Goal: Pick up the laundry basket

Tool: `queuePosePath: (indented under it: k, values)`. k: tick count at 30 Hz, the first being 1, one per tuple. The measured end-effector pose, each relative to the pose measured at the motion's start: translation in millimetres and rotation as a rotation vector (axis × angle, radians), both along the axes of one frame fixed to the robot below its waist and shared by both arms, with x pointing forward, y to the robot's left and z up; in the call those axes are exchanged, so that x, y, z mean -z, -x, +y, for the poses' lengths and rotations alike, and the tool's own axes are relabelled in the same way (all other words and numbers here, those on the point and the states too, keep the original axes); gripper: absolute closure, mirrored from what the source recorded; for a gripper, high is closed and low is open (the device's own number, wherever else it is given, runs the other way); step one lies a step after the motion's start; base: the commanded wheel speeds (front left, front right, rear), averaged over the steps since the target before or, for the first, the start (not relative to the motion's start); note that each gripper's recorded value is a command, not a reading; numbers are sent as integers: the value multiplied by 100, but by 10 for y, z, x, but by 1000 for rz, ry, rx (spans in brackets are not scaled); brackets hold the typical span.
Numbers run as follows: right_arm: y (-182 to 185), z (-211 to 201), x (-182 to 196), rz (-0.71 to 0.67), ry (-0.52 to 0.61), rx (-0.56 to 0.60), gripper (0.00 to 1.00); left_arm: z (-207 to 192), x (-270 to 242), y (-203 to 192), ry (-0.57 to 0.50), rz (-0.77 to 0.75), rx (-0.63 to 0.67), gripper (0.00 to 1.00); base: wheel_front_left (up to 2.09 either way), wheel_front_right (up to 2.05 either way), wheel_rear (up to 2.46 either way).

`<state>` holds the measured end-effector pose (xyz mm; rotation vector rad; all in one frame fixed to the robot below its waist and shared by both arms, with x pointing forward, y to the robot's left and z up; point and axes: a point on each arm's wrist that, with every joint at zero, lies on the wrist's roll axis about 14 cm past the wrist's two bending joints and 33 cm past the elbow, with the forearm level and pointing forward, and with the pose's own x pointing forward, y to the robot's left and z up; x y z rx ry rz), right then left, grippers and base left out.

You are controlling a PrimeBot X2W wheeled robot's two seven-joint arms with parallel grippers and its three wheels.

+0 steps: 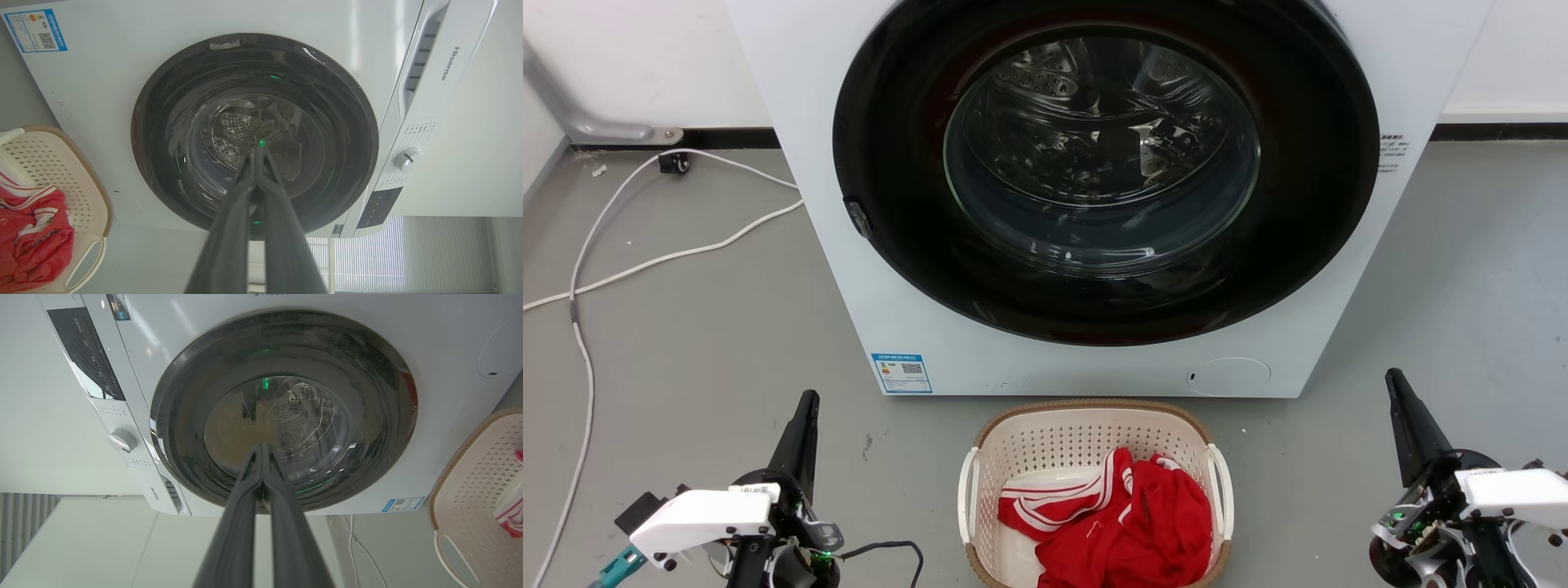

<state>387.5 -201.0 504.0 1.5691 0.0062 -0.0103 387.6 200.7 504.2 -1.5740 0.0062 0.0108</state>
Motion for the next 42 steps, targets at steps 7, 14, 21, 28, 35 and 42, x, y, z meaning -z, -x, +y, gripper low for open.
queuePosePath:
  k: [7,14,21,28,35,42]
  values:
    - [0,0,0,0,0,0,100,-1,1,0,-2,0,2,100,0,0,0]
    - [0,0,0,0,0,0,100,-1,1,0,-4,0,1,100,0,0,0]
    - [0,0,1,0,1,0,100,-4,2,0,-3,1,4,100,0,0,0]
    - [0,1,0,0,0,-1,100,-4,2,0,-3,1,3,100,0,0,0]
    - [0,1,1,0,0,-1,100,-4,3,1,-2,1,3,100,0,0,0]
    - [78,0,151,45,8,9,0,-82,165,67,2,50,10,0,0,0,0]
